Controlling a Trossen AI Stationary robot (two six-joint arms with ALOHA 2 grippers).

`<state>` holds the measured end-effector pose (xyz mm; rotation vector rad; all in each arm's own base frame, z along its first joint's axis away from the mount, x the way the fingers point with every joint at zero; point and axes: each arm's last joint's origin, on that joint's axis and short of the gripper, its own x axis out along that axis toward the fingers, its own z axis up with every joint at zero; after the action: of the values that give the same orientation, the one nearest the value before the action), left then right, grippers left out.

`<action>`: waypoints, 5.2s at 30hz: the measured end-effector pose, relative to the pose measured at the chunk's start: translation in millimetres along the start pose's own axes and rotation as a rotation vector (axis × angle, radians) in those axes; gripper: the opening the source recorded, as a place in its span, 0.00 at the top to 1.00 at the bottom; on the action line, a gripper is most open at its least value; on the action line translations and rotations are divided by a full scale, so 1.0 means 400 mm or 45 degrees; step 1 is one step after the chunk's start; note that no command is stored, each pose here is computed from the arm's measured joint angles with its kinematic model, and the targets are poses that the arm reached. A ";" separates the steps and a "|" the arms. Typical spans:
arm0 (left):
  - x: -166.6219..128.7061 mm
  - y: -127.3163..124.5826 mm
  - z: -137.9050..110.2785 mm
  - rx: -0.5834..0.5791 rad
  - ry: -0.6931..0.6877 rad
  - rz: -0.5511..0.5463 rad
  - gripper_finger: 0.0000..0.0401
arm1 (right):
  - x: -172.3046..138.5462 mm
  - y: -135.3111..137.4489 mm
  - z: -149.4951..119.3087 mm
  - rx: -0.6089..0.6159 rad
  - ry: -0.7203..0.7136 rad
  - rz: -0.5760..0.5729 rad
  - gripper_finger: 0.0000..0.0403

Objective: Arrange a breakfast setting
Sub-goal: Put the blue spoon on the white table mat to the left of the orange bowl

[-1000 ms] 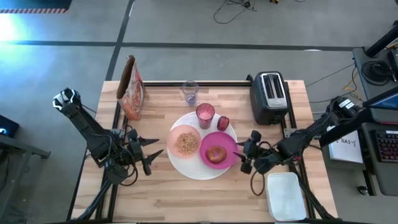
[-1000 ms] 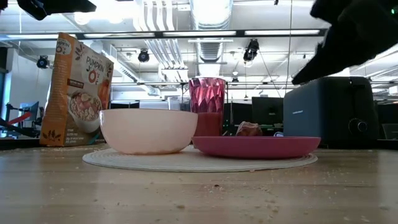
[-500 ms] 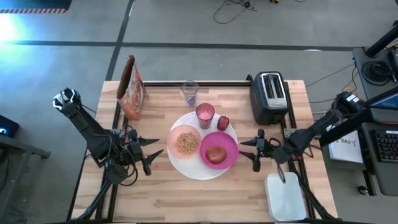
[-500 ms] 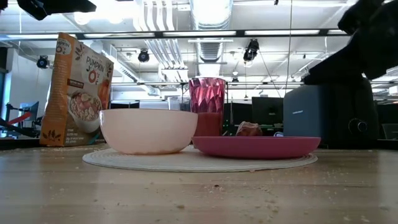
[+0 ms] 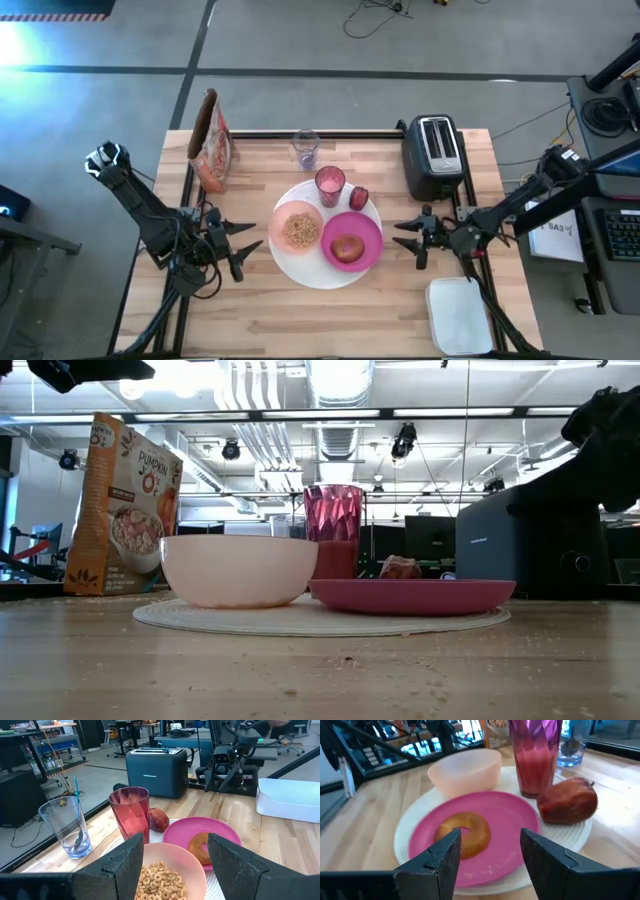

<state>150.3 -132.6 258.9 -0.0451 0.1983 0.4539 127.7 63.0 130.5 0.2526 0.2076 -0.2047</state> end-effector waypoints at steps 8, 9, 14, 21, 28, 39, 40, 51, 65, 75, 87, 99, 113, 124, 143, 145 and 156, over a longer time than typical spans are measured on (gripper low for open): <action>0.000 0.000 0.000 -0.017 0.000 0.000 0.49 | 0.000 -0.007 -0.008 -0.049 0.017 -0.057 0.52; 0.000 0.000 0.000 -0.017 0.000 0.000 0.49 | 0.000 -0.007 -0.008 -0.049 0.017 -0.057 0.52; 0.000 0.000 0.001 -0.021 -0.006 0.005 0.49 | 0.000 -0.007 -0.008 -0.049 0.017 -0.057 0.52; 0.000 -0.001 0.003 -0.055 -0.020 0.016 0.49 | -0.005 -0.007 0.003 -0.019 -0.012 -0.043 0.52; 0.000 0.000 0.003 -0.057 -0.019 0.016 0.49 | -0.019 -0.013 0.042 0.103 -0.128 -0.015 0.52; 0.000 -0.001 0.001 -0.019 0.001 -0.004 0.49 | -0.039 -0.054 0.114 0.331 -0.387 -0.070 0.52; 0.000 -0.001 0.001 -0.018 0.001 -0.004 0.49 | -0.042 -0.057 0.119 0.347 -0.407 -0.074 0.52; 0.000 -0.001 0.001 -0.011 0.001 -0.004 0.49 | -0.071 -0.072 0.152 0.470 -0.553 -0.038 0.52; 0.031 0.006 0.094 0.069 0.054 -0.006 0.49 | -0.083 -0.077 0.163 0.515 -0.604 -0.014 0.52; 0.135 0.090 0.153 0.190 0.254 0.089 0.49 | -0.082 -0.077 0.162 0.512 -0.600 -0.015 0.52; 0.287 0.173 0.174 0.258 0.304 0.106 0.49 | -0.082 -0.077 0.162 0.511 -0.599 -0.016 0.52; 0.520 0.274 0.142 0.265 0.208 0.174 0.49 | -0.082 -0.077 0.161 0.511 -0.599 -0.016 0.52; 0.672 0.366 0.060 0.229 0.137 0.306 0.49 | -0.082 -0.077 0.162 0.511 -0.599 -0.016 0.52; 0.663 0.358 0.065 0.236 0.134 0.374 0.55 | -0.082 -0.077 0.162 0.511 -0.599 -0.016 0.52; 0.671 0.436 0.058 0.191 0.155 0.361 0.61 | -0.082 -0.077 0.162 0.511 -0.599 -0.016 0.52; 0.671 0.436 0.057 0.195 0.158 0.360 0.62 | -0.082 -0.077 0.162 0.511 -0.599 -0.016 0.52; 0.673 0.438 0.056 0.186 0.159 0.271 0.70 | -0.082 -0.077 0.162 0.511 -0.599 -0.016 0.52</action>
<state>314.0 142.8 227.2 0.0915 0.3607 0.6478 100.8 22.3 192.3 0.5917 -0.3031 -0.3114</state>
